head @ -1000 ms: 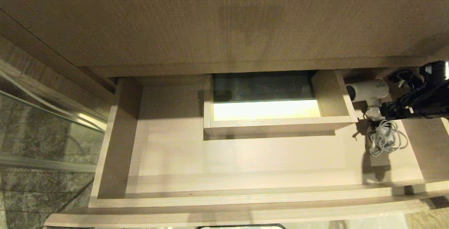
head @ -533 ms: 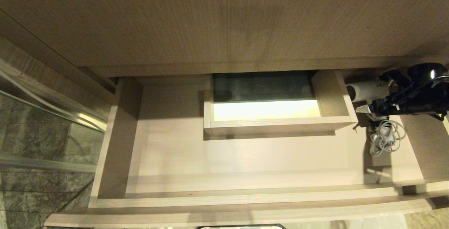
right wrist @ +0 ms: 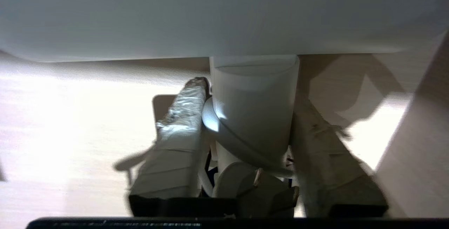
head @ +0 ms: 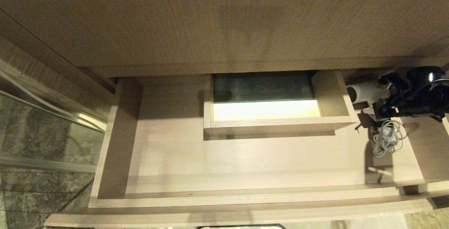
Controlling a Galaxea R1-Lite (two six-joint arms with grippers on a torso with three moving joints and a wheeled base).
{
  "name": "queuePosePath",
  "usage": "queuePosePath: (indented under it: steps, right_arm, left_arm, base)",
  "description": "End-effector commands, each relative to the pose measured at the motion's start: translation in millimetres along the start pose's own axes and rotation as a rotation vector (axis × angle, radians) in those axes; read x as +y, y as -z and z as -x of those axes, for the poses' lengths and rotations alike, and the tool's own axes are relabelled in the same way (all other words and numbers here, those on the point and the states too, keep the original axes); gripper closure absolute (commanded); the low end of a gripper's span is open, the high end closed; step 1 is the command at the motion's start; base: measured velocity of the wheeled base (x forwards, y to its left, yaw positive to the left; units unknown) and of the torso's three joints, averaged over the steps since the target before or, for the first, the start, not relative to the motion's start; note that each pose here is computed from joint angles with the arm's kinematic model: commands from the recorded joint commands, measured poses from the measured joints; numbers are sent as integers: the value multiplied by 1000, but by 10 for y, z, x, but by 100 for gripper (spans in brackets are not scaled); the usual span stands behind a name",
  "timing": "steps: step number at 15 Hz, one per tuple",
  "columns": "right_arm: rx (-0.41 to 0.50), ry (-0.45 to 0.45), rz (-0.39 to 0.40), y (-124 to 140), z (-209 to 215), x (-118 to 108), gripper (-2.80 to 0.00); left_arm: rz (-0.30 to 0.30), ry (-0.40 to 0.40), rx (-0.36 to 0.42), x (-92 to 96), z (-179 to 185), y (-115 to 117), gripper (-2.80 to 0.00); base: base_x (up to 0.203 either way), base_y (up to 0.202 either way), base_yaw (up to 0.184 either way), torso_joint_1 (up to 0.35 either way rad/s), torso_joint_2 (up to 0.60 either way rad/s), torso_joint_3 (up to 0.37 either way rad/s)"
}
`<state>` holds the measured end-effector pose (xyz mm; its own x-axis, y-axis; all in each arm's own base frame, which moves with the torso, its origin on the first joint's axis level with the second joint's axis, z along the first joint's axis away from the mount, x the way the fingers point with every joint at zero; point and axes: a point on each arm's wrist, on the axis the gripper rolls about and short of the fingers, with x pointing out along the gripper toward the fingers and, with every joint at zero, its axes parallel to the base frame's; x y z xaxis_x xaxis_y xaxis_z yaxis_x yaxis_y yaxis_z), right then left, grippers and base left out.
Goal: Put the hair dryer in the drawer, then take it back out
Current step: Take the hairdryer out, then place it on the countertop
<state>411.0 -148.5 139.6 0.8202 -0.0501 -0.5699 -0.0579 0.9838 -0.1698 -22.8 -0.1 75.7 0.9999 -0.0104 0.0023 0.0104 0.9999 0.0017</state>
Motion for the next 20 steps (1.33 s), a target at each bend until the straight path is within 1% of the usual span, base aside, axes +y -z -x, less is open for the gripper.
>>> queuePosePath:
  steps: [1, 3, 5, 8, 9, 10, 14, 16, 18, 20]
  right_arm:
    - [-26, 12, 43, -89, 167, -12, 0]
    - [-40, 18, 72, -183, 375, 2, 0]
    - [-56, 25, 81, -243, 620, 42, 0]
    - [-67, 34, 84, -275, 1128, 152, 0]
    - [-62, 38, 83, -249, 1339, 207, 0]
    - [-44, 39, 87, -179, 1537, 273, 0]
    - [89, 61, 152, 285, 2258, 602, 0]
    - [114, 113, 167, 458, 2636, 776, 0]
    - [66, 174, 190, 543, 2990, 921, 0]
    - [-46, 239, 223, 610, 3387, 1080, 0]
  left_arm:
    - [0, 0, 1, 0, -1, 3, 0]
    - [0, 0, -1, 0, 0, -1, 0]
    - [0, 0, 1, 0, -1, 3, 0]
    - [0, 0, -1, 0, 0, -1, 0]
    - [0, 0, 0, 0, 0, 1, 0]
    - [0, 0, 1, 0, -1, 3, 0]
    - [0, 0, 1, 0, -1, 3, 0]
    - [0, 0, 1, 0, -1, 4, 0]
    - [0, 0, 1, 0, -1, 4, 0]
    - [0, 0, -1, 0, 0, 0, 0]
  base:
    - [0, 0, 0, 0, 0, 0]
    - [0, 0, 0, 0, 0, 0]
    - [0, 0, 0, 0, 0, 0]
    - [0, 0, 0, 0, 0, 0]
    - [0, 0, 0, 0, 0, 0]
    - [0, 0, 0, 0, 0, 0]
    - [0, 0, 0, 0, 0, 0]
    - [0, 0, 0, 0, 0, 0]
    - [0, 0, 0, 0, 0, 0]
    - [0, 0, 0, 0, 0, 0]
